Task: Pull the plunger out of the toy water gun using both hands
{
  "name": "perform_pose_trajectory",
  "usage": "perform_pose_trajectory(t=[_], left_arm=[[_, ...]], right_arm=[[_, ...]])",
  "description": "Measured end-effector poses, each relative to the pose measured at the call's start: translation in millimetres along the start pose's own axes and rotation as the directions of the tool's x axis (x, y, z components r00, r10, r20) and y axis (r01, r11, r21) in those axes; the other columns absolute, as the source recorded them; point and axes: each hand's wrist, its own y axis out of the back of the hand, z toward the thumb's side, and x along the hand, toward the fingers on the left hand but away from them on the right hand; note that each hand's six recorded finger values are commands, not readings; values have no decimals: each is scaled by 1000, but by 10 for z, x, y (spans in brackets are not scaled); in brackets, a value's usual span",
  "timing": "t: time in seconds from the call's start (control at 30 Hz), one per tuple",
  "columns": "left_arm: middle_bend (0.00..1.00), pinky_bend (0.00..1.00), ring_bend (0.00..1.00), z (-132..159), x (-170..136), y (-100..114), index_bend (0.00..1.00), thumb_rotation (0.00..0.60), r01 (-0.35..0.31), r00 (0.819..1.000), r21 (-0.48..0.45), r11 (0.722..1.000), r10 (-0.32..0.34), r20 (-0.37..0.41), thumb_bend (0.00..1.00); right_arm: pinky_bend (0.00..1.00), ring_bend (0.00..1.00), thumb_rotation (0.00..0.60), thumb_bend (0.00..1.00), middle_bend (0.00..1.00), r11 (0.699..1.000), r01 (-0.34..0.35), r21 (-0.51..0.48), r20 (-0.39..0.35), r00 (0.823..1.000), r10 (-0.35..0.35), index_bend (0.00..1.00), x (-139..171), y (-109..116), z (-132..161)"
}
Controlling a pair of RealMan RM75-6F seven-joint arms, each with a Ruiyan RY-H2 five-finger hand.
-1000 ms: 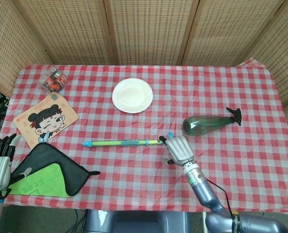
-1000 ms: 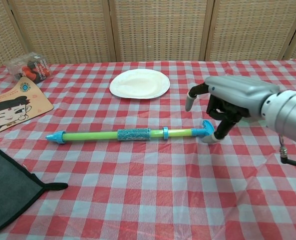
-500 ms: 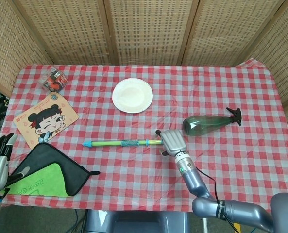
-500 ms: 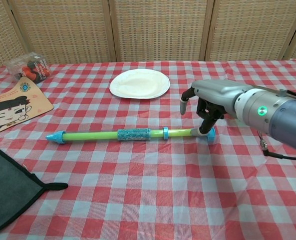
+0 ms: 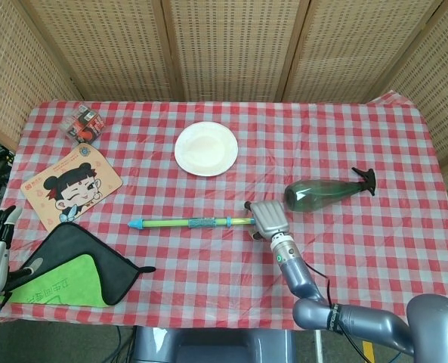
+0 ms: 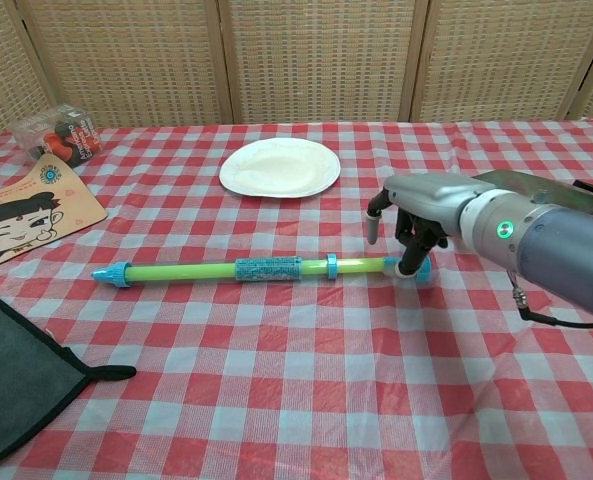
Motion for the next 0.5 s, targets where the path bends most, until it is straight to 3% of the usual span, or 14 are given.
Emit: perform_pose_trajectory(t=[0.5], left_arm=[[0,0,0,19,-10,2,0,600,2,1000,8,1000,-3,6,144]], right_arm=[[729,1000,600,459,1000,1000,-28,0,43,999,28,462,-166,-138,-148]])
